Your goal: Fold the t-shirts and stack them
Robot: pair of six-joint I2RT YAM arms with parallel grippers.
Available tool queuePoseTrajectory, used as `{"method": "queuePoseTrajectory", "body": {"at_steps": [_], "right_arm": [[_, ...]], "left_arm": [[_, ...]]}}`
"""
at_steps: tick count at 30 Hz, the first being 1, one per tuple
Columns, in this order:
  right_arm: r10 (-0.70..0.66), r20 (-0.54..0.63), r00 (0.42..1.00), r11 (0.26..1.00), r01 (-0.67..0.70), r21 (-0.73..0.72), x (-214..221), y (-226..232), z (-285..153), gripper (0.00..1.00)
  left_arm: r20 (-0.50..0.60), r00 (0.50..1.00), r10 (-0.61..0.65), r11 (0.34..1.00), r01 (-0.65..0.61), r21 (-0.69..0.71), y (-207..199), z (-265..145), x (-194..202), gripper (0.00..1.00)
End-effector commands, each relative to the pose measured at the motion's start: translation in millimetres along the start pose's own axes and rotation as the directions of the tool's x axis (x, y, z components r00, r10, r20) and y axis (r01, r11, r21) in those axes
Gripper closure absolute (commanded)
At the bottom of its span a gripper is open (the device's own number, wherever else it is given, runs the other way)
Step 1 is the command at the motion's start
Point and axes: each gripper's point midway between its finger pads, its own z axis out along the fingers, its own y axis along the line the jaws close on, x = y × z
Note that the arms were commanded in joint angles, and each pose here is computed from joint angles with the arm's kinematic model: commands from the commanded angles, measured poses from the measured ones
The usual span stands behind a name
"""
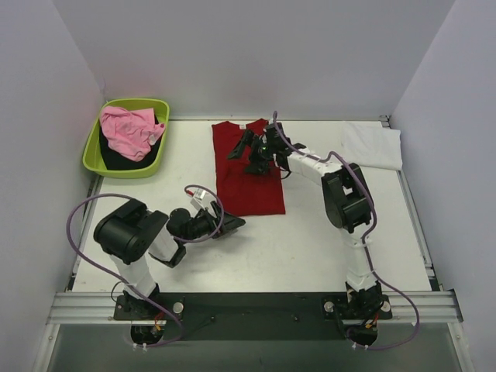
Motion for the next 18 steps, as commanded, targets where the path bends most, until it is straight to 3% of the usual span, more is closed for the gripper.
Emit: {"method": "queuePoseTrajectory", "body": {"at_steps": [1,3,4,6,7,11,18], "right_arm": [[-0.098,0.108,0.989,0.987,0.111,-0.114,-20.0,63.7,-61.8,0.0],[-0.115,0.123,0.986,0.982,0.132,-0.135,-13.0,76.4,-81.1,0.0],[-0.108,0.112,0.988,0.986,0.121,-0.114,-3.4,66.2,-83.0,0.0],[-0.12,0.108,0.987,0.983,0.133,-0.125,9.0,71.5,-96.6,0.0],[-0.119,0.097,0.988,0.987,0.128,-0.095,19.9,57.1,-96.9,0.0],[-0.178,0.118,0.977,0.983,0.183,-0.034,41.2,43.8,-116.9,0.0],[-0.282,0.106,0.954,0.953,0.266,0.144,63.3,-9.2,-135.9,0.0]], "left_arm": [[0.04,0.987,0.158,0.971,-0.162,0.175,-72.9,2.6,-18.0,0.03],[-0.008,0.987,0.163,0.983,-0.162,0.081,-69.0,6.3,-14.9,0.03],[0.019,0.969,0.248,0.964,-0.248,0.093,-89.2,1.6,-23.4,0.03],[0.01,0.962,0.274,0.961,-0.274,-0.035,-94.7,1.4,-40.6,0.03],[0.044,0.934,0.354,0.935,-0.352,-0.029,-116.6,-5.5,-53.6,0.03],[0.046,0.896,0.442,0.881,-0.424,-0.207,-138.1,-18.7,-96.3,0.03],[-0.018,0.901,0.434,0.835,-0.41,-0.368,-86.6,-20.7,-102.0,0.03]]}}
